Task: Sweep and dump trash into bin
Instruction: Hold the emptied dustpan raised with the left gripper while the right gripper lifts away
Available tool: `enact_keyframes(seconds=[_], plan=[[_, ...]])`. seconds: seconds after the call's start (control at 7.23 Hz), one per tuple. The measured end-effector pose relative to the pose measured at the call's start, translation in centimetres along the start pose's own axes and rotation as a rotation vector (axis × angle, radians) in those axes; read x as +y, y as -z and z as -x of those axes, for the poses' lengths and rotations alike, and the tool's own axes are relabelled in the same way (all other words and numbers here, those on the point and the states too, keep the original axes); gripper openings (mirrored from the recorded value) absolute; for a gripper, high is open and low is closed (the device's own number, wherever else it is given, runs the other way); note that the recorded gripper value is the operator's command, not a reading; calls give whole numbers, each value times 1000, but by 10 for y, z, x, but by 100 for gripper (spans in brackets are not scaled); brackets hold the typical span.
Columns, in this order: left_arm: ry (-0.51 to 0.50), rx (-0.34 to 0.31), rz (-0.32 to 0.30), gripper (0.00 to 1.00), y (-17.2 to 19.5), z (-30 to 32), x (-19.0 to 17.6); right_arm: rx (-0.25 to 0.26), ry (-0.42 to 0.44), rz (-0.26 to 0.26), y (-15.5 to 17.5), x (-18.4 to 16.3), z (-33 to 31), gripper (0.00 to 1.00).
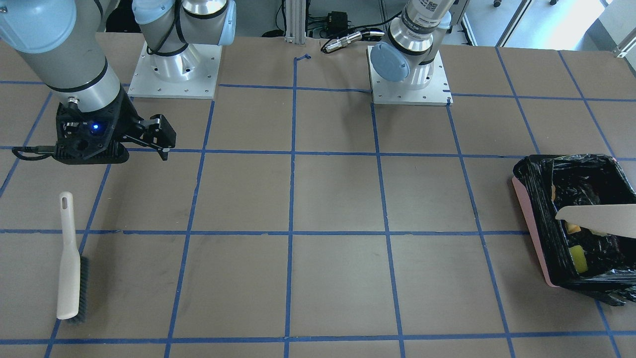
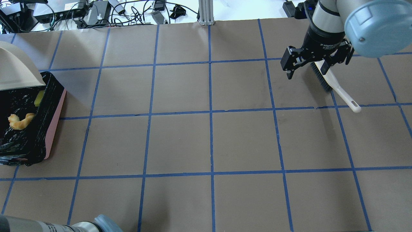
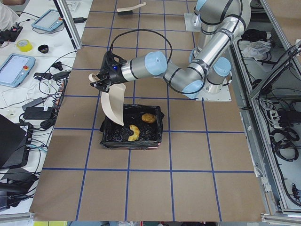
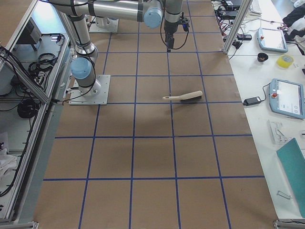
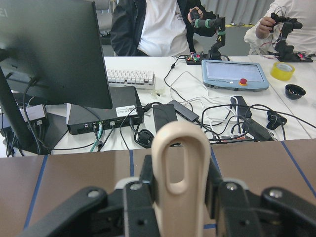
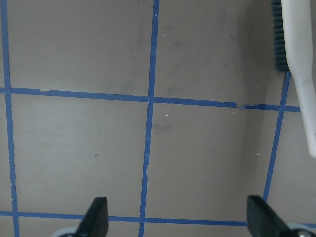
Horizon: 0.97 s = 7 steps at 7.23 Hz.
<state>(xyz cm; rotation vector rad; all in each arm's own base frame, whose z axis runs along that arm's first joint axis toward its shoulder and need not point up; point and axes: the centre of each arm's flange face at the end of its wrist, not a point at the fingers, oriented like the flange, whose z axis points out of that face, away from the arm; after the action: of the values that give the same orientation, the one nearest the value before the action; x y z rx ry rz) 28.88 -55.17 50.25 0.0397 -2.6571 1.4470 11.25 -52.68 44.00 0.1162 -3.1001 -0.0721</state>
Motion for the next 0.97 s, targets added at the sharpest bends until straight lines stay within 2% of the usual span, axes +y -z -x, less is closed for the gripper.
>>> enact_keyframes(seconds=[0.28, 0.69, 0.97], plan=[[126, -110, 87, 0, -24, -56, -12, -2, -3, -5, 2, 0, 0, 100], [339, -272, 177, 0, -64, -125, -6, 4, -32, 4, 1, 2, 0, 100], [571, -383, 270, 0, -88, -170, 10, 5, -114, 15, -2, 3, 3, 100]])
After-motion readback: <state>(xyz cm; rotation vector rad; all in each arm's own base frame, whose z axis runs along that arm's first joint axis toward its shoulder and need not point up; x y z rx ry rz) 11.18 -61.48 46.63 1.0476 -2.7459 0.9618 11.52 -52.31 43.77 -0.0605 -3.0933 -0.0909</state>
